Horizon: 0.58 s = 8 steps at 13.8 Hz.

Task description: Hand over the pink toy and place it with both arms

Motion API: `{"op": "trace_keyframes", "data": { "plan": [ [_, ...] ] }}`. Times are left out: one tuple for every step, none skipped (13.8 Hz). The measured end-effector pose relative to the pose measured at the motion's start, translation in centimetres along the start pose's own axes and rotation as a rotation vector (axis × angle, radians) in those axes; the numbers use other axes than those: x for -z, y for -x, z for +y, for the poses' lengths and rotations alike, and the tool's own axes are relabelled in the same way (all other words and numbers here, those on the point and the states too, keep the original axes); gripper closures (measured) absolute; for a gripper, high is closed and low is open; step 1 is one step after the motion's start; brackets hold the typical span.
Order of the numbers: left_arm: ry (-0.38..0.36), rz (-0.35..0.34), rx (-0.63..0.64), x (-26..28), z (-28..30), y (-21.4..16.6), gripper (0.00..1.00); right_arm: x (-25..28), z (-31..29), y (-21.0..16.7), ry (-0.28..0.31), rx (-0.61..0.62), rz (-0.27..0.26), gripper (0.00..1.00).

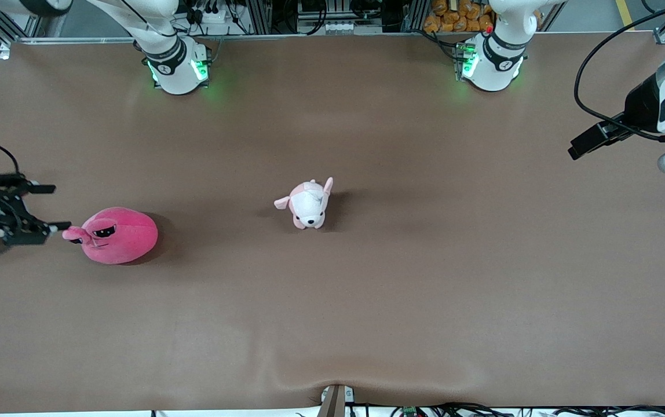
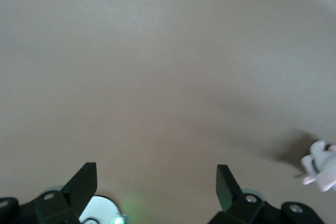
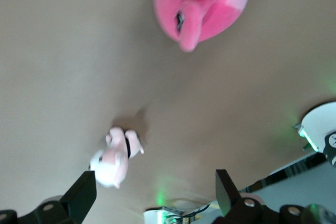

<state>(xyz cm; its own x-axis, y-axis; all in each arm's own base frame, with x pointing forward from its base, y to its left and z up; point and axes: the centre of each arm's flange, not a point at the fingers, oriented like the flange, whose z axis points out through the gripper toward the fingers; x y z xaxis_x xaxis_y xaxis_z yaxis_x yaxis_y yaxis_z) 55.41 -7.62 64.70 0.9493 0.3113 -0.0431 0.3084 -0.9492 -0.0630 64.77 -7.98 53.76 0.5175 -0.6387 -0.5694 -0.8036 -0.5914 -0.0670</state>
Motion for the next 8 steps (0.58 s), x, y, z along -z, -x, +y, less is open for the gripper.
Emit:
{"op": "trace_keyframes", "data": {
  "plan": [
    [-0.011, -0.005, -0.048, -0.3, -1.0, 0.0, 0.00, 1.4, -0.1, 3.0, 0.001, 0.069, 0.019, 0.00],
    [-0.018, -0.008, -0.079, -0.4, -2.1, 0.1, 0.00, 2.5, -0.1, 5.7, 0.013, 0.133, 0.047, 0.00],
    [-0.023, -0.011, -0.093, -0.4, -3.2, 0.3, 0.00, 3.3, -0.1, 8.3, 0.043, 0.199, 0.095, 0.00],
    [-0.027, -0.017, -0.096, -0.6, -4.4, 0.6, 0.00, 3.8, -0.2, 11.0, 0.087, 0.276, 0.149, 0.00],
    [-0.029, -0.024, -0.096, -0.7, -5.6, 1.1, 0.00, 4.1, -0.4, 14.0, 0.139, 0.361, 0.197, 0.00],
    [-0.029, -0.031, -0.099, -0.9, -6.5, 1.6, 0.00, 4.2, -0.5, 16.9, 0.199, 0.460, 0.240, 0.00],
    [-0.030, -0.034, -0.106, -1.0, -6.9, 2.1, 0.00, 4.4, -0.4, 19.8, 0.264, 0.566, 0.283, 0.00],
    [-0.030, -0.037, -0.117, -1.1, -7.1, 2.5, 0.00, 4.8, 0.1, 22.3, 0.324, 0.666, 0.318, 0.00]
  ]
}}
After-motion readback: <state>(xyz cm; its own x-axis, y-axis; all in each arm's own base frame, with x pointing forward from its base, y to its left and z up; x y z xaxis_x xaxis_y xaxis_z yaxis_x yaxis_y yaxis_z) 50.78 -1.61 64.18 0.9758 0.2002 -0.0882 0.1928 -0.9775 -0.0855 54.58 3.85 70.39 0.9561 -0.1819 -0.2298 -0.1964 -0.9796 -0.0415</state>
